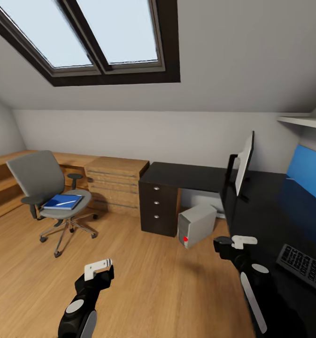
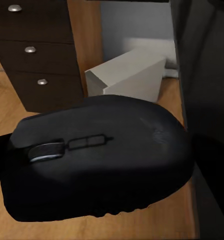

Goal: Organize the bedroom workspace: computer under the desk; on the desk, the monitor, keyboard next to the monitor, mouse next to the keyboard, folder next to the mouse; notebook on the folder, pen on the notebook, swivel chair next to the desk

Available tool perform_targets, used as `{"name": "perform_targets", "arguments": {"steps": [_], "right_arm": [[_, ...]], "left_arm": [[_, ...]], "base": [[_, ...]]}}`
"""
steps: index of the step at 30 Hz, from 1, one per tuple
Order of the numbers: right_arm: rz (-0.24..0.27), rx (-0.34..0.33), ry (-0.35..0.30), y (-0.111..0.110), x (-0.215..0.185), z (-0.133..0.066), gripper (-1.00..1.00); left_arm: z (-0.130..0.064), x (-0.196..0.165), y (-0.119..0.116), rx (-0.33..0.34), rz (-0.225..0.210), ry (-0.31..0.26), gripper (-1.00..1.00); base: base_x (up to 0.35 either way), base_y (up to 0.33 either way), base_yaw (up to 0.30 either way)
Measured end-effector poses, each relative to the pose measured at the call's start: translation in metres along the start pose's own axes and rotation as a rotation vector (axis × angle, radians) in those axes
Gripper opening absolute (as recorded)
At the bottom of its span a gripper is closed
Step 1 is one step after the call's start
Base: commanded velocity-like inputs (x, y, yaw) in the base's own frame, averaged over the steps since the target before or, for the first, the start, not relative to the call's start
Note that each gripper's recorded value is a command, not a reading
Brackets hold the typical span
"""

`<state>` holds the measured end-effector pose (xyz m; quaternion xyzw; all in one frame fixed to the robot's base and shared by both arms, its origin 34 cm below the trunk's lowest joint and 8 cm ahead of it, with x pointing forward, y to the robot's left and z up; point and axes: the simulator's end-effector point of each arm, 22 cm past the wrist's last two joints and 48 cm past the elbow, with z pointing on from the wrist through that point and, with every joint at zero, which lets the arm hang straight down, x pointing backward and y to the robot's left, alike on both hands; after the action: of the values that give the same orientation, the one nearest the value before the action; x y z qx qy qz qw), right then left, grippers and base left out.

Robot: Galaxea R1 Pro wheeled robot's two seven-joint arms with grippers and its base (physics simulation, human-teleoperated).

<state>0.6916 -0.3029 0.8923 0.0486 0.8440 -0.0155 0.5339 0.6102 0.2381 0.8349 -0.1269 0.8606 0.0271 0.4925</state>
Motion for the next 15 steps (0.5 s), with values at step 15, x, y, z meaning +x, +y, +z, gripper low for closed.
{"name": "perform_targets", "arguments": {"steps": [15], "right_arm": [[0.001, 0.001, -0.015, -0.0004, -0.007, -0.004, -1.0]], "left_arm": [[-0.003, -0.0061, 0.0005, 0.003, 0.0, -0.015, 1.0]], "base": [[0.205, 0.253, 0.101]]}}
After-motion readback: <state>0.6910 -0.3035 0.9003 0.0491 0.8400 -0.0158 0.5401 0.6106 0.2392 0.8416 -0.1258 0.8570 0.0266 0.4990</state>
